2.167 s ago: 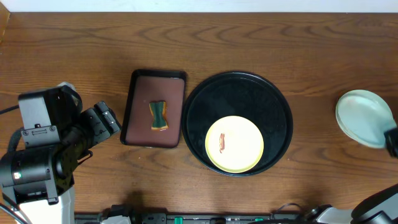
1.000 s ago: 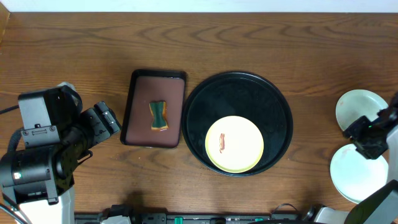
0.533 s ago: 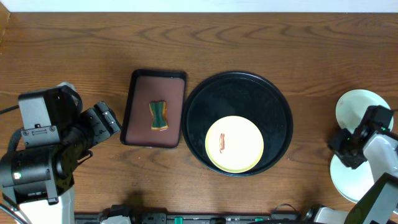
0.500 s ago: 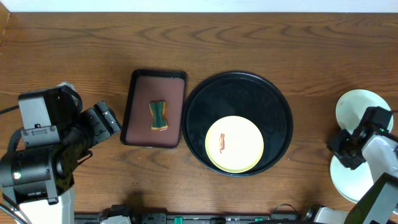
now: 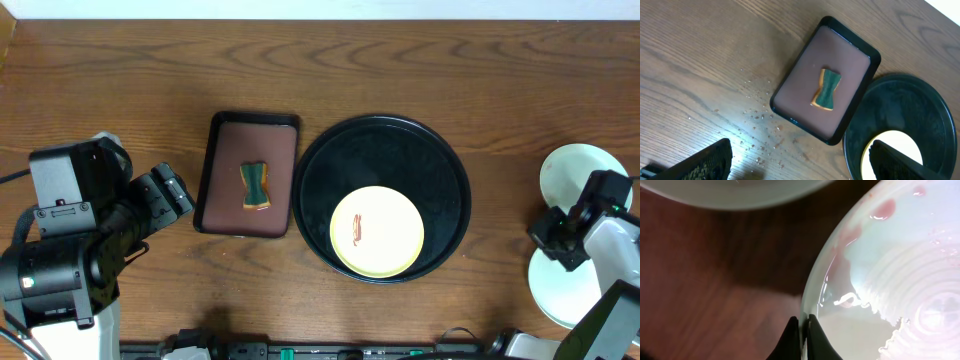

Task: Clean dirty plates on tray and stack at the side
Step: 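Lower the plate onto the first cleaned plate and release it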

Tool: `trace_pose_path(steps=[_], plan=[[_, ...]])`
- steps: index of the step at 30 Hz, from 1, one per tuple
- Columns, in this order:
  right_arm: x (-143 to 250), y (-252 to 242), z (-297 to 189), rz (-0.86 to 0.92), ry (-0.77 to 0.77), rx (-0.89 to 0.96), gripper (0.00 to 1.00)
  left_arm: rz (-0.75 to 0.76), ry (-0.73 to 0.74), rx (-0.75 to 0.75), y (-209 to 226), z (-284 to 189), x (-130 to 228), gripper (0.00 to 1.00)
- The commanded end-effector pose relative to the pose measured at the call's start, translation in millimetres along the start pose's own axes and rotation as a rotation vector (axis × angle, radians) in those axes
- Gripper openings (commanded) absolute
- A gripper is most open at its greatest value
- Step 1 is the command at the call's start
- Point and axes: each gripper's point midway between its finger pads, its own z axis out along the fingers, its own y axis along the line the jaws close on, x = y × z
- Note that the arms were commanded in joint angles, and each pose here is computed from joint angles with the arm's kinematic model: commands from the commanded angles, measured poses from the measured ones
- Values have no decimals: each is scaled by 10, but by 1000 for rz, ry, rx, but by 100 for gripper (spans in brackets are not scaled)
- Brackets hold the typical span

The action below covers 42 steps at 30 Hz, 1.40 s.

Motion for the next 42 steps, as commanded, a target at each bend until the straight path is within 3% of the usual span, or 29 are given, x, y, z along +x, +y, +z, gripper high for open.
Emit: trace_pose_path(steps=[1,11,25,26,28,29,38,42], plan=[[-227,249,-326,-4,-64,-97,1,3,-13,-7,13,-25,-29,88],[-784,531,-637,-10,-272,-202,1,3,-13,-7,13,-25,-29,88],[-1228,1169,-313,-115,-431,-305,2,3,-13,-7,13,-25,-29,88],[-1240,1195,-323,-130,-438,-314,7,3,-13,-7,13,-25,-29,88],[-1270,1257,-362,-189,-463,-333,27,3,-13,-7,13,-25,-29,88],[-1271,1300,-381,-230,-471,-348,31,3,-13,-7,13,-25,-29,88],[-921,1289,-277,-303,-319,-366,38,3,-13,-7,13,-25,-29,88],[-674,1354,-550,-326,-222,-452,39,3,-13,-7,13,-25,-29,88]])
